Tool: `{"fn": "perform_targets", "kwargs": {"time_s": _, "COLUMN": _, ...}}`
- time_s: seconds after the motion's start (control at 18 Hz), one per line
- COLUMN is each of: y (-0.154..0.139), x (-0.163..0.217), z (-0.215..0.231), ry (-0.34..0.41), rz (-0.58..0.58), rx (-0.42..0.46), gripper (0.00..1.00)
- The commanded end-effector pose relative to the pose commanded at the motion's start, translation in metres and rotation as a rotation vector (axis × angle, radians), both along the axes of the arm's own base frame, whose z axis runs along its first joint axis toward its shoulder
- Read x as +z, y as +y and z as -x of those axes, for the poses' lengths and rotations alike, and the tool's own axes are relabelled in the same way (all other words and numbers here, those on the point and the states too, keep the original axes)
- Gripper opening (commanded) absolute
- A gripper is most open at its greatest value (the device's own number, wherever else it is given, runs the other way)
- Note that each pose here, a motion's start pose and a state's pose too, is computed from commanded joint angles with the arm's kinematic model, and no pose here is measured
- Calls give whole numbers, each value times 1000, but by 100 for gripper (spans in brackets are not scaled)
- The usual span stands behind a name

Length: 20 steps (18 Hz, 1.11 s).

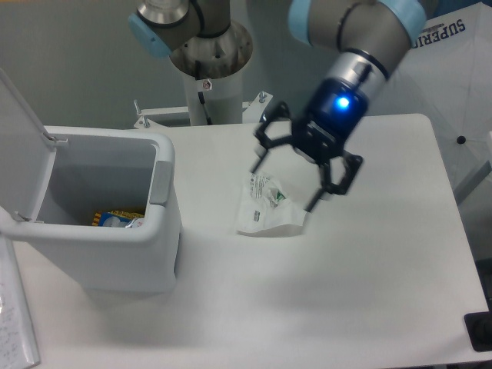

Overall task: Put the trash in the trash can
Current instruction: 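Move the gripper over the white wrapper and lower onto it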

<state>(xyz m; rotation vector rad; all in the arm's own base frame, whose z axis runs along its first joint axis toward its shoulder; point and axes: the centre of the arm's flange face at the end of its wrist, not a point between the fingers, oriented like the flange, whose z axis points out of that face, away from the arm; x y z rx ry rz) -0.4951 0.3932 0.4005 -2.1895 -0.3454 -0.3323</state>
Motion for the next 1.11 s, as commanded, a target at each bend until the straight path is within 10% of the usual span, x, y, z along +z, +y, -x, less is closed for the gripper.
{"fn": "perform_targets", "kwargs": {"time_s": 0.28, "y": 42, "x": -36, "z": -3, "ry": -62, "rz": 382, "rx": -36, "gripper": 100}}
{"fn": "perform_targets", "kwargs": {"time_s": 0.67, "y": 45, "x": -111, "z": -61, "ry": 47, "rz": 810, "rx": -154, "gripper": 100}}
{"fn": "perform_targets", "kwargs": {"time_s": 1.11, "y": 20, "x": -155, "z": -99, "ry": 38, "rz": 955, "rx": -216, "gripper": 100}}
